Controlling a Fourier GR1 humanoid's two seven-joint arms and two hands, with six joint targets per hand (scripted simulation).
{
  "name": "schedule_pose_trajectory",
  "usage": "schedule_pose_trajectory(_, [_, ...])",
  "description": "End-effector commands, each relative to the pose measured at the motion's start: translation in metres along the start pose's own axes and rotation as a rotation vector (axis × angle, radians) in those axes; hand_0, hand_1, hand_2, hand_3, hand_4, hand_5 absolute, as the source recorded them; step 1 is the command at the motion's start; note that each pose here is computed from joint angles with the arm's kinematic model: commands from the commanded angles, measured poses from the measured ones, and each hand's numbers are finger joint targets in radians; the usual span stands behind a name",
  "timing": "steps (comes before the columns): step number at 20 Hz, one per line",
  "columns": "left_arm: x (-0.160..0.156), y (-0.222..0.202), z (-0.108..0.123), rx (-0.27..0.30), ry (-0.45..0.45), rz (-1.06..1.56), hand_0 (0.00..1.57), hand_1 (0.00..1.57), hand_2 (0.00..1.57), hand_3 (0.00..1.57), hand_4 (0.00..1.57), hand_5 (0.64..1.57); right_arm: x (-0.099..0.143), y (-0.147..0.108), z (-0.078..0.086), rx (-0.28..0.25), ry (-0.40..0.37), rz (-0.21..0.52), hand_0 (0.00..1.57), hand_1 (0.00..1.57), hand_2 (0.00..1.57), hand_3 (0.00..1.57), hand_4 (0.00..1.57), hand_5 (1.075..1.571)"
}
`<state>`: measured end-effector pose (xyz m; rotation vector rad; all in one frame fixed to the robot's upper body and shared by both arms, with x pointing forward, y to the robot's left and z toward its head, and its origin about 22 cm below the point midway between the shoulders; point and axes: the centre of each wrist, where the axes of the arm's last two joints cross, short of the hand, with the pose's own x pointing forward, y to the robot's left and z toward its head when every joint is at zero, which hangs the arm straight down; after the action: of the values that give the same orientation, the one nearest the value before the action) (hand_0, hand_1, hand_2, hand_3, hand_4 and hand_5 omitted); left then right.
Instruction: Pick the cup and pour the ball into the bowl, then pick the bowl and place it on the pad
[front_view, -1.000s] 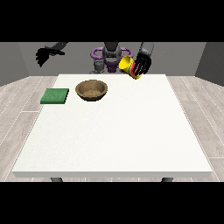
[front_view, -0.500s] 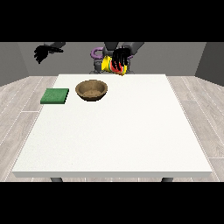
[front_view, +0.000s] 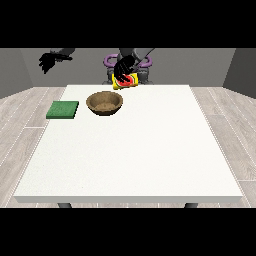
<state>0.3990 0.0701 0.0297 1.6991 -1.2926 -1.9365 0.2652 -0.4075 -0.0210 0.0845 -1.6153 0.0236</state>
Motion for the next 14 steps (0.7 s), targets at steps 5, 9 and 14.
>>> schedule_pose_trajectory(5, [0.016,0.029,-0.010,0.005,-0.102,-0.252,1.45,1.45,1.57,1.57,1.53,1.131,0.004,-0.005,-0.002,0.006,-0.020,0.008,0.00,0.00,0.00,0.00,0.00,1.571])
schedule_pose_trajectory(9, [0.016,0.015,0.002,0.012,-0.144,-0.223,1.45,1.45,1.57,1.57,1.53,1.135,-0.002,0.001,-0.003,-0.044,0.063,-0.012,0.00,0.00,0.00,0.00,0.00,1.568])
schedule_pose_trajectory(14, [-0.019,0.023,-0.003,0.068,0.287,0.577,1.30,1.30,1.57,1.57,1.57,1.190,-0.008,0.009,-0.004,-0.121,0.082,-0.019,0.00,0.00,0.00,0.00,0.25,1.567])
